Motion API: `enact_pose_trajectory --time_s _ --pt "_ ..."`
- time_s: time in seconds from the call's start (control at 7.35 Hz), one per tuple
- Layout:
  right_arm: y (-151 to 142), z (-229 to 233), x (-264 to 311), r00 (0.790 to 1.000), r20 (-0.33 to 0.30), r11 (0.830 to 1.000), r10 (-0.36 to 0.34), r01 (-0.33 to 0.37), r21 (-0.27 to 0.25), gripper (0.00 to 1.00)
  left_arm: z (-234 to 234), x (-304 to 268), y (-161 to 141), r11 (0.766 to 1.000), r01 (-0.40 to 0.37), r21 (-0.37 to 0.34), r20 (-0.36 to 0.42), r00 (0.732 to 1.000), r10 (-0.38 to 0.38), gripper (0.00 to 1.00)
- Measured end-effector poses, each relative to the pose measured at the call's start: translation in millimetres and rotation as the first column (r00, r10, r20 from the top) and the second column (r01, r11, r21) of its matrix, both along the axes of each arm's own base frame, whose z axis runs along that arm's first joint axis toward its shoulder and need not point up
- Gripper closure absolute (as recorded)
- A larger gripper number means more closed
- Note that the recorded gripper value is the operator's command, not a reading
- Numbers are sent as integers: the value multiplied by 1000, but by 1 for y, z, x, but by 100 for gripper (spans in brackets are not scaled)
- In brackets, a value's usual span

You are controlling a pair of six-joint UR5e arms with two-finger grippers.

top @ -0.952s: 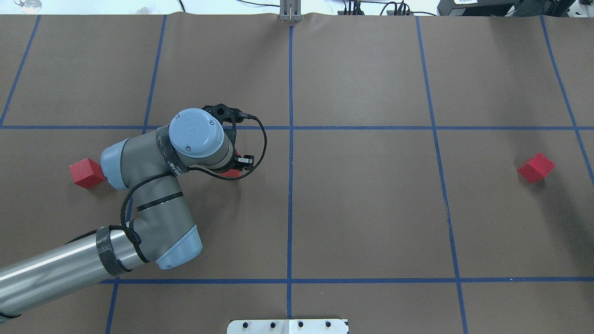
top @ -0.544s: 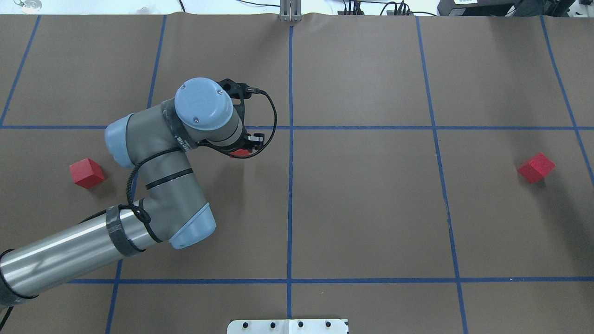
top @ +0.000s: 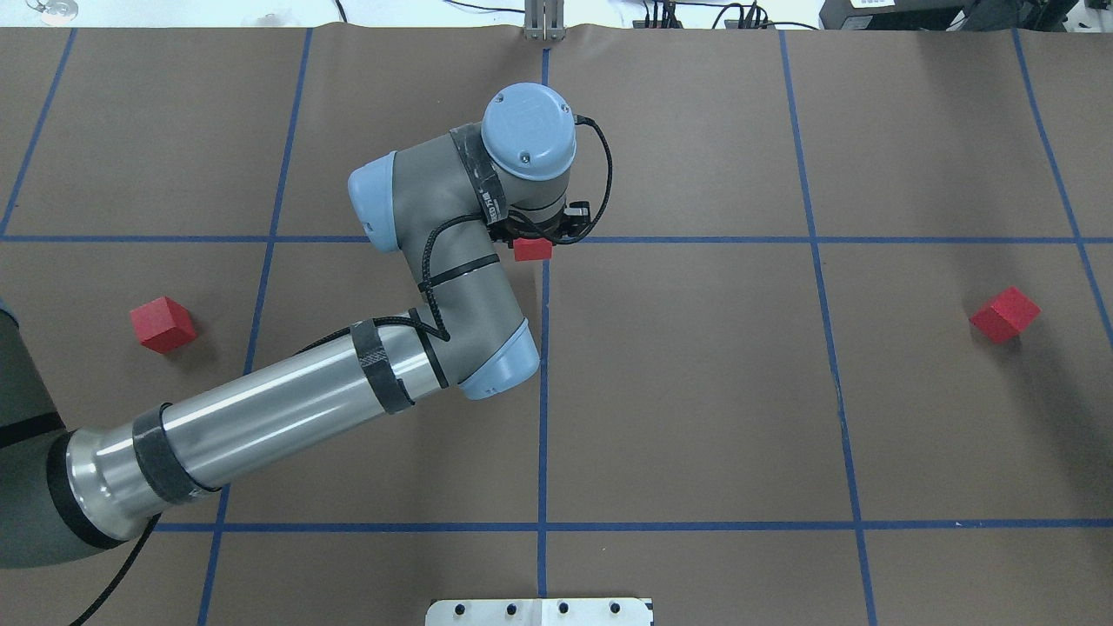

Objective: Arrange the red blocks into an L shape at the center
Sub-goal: 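Carry the red cube with the left gripper to the grid center and lower it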

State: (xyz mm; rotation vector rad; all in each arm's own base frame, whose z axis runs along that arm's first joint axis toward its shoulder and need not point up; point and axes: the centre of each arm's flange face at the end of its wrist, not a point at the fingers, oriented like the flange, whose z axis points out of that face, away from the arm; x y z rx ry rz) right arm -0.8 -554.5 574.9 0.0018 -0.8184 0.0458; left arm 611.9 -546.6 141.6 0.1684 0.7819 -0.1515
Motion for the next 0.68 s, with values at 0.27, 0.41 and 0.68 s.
enact_pose_trajectory --time_s 0.27,0.41,0.68 --pt "-2 1 0 1000 0 1000 1 -1 -4 1 7 10 -7 1000 -2 3 -1 1000 2 100" --pt "-4 4 -1 1000 -1 1000 2 -2 -9 1 9 14 -7 1000 -5 11 -11 1000 5 100" --pt "-7 7 -1 1000 -2 1000 2 -2 -12 1 12 17 -8 999 -33 43 -9 999 34 100"
